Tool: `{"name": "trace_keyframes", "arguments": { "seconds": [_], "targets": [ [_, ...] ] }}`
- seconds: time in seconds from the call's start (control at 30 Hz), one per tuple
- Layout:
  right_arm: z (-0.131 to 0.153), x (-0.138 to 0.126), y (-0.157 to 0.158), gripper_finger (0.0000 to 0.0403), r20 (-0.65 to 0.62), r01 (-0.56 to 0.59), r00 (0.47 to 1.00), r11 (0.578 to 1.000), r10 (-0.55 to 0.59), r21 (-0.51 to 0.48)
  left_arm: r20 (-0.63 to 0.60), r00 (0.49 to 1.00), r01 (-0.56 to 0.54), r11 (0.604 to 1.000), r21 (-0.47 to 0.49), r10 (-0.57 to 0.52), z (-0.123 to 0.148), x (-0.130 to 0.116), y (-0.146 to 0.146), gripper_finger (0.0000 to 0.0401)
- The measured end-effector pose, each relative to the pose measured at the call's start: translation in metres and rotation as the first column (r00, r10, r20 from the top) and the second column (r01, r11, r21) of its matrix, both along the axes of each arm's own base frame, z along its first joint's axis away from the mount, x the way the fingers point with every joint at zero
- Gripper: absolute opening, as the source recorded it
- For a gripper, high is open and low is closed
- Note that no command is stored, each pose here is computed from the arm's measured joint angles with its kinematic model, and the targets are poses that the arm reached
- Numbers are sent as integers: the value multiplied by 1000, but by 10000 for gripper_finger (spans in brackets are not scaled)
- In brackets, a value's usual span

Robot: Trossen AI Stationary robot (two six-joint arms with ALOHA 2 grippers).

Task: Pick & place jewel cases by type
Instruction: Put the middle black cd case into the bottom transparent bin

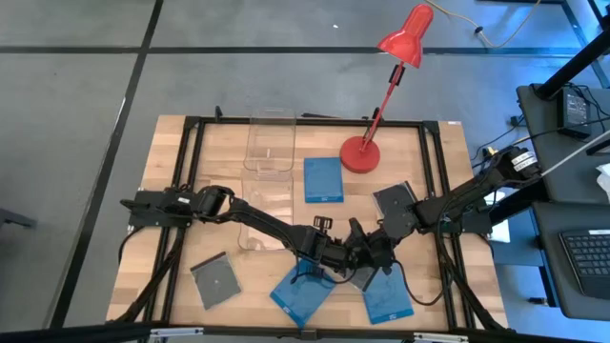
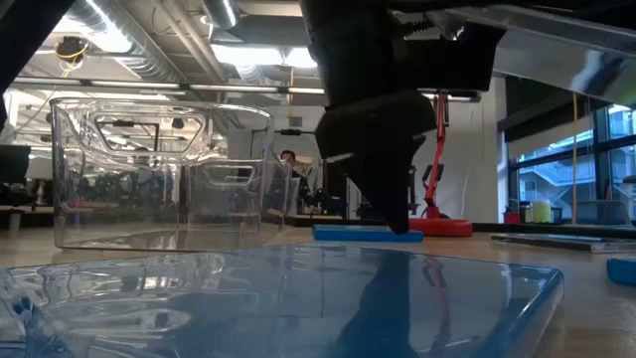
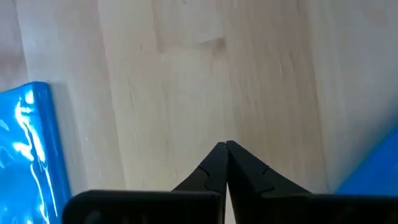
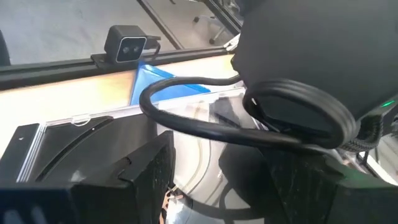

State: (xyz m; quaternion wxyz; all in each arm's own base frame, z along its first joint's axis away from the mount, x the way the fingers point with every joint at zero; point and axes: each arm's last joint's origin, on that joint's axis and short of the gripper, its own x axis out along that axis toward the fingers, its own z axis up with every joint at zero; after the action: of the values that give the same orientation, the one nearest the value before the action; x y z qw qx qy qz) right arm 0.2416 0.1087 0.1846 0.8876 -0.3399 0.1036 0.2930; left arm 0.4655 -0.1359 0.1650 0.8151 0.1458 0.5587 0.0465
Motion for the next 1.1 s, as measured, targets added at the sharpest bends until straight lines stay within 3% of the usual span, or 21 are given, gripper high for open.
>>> {"name": "trace_keyframes", "arguments": {
  "seconds": [0.5, 1.1],
  "targets": [
    [3, 1, 1, 255, 50, -7, 999, 1000, 8, -16, -61, 998, 1, 998, -66, -5, 5, -7, -1, 3],
    [3, 1, 2, 255, 84, 9, 996, 997, -3, -74, -127, 992, -1, 999, -50, -5, 5, -14, 1, 3]
  ]
}}
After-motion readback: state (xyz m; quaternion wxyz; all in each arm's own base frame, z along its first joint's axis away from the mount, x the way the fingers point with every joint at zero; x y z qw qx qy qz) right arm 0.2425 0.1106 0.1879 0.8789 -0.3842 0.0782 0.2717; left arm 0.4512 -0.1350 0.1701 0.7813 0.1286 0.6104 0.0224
